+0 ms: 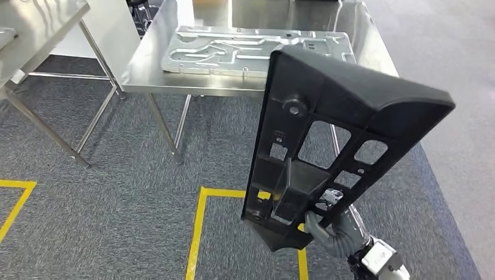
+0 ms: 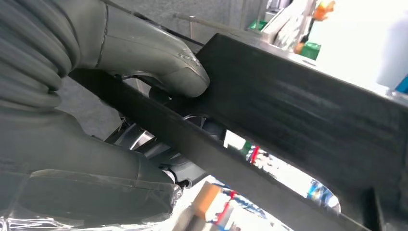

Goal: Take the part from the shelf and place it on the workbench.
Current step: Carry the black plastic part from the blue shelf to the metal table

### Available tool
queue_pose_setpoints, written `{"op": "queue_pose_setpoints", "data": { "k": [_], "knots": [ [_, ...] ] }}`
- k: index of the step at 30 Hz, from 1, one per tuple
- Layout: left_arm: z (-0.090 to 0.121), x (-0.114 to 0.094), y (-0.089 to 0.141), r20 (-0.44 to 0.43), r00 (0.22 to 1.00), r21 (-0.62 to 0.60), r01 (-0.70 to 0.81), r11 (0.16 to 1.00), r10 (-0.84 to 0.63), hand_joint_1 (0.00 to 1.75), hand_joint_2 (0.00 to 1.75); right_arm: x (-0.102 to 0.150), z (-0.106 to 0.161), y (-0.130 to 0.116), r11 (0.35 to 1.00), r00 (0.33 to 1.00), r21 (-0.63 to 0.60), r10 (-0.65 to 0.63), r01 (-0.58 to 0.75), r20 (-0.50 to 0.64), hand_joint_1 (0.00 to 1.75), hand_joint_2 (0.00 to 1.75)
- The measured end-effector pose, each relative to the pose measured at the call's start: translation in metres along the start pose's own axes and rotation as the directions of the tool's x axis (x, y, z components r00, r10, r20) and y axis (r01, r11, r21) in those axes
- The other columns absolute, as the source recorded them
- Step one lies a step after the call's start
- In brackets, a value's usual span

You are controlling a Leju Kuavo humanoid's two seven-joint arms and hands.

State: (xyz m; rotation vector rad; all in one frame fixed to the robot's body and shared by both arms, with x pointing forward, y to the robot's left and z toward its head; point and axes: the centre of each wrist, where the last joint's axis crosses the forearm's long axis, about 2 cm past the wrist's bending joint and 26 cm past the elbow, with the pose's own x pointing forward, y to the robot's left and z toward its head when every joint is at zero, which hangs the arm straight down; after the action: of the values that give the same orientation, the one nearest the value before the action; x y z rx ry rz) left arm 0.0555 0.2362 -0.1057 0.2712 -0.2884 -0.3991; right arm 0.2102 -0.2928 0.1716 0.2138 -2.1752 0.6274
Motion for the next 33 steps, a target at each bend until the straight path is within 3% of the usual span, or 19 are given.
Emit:
{"op": "queue_pose_setpoints", "data": {
  "k": [10,33],
  "knots": [
    [-0.002,0.007,0.004,0.008,1.000,0.009,-0.023,1.000,0.023,0.00,1.75,0.000,-0.001,0.002,1.000,1.000,-0.005,-0.008,0.008,0.009,1.75,1.75],
    [0.000,-0.001,0.000,-0.021,0.999,0.012,-0.049,0.999,0.050,0.00,1.75,-0.008,-0.013,0.000,0.999,0.999,0.021,-0.026,0.026,0.027,1.75,1.75]
  ]
}}
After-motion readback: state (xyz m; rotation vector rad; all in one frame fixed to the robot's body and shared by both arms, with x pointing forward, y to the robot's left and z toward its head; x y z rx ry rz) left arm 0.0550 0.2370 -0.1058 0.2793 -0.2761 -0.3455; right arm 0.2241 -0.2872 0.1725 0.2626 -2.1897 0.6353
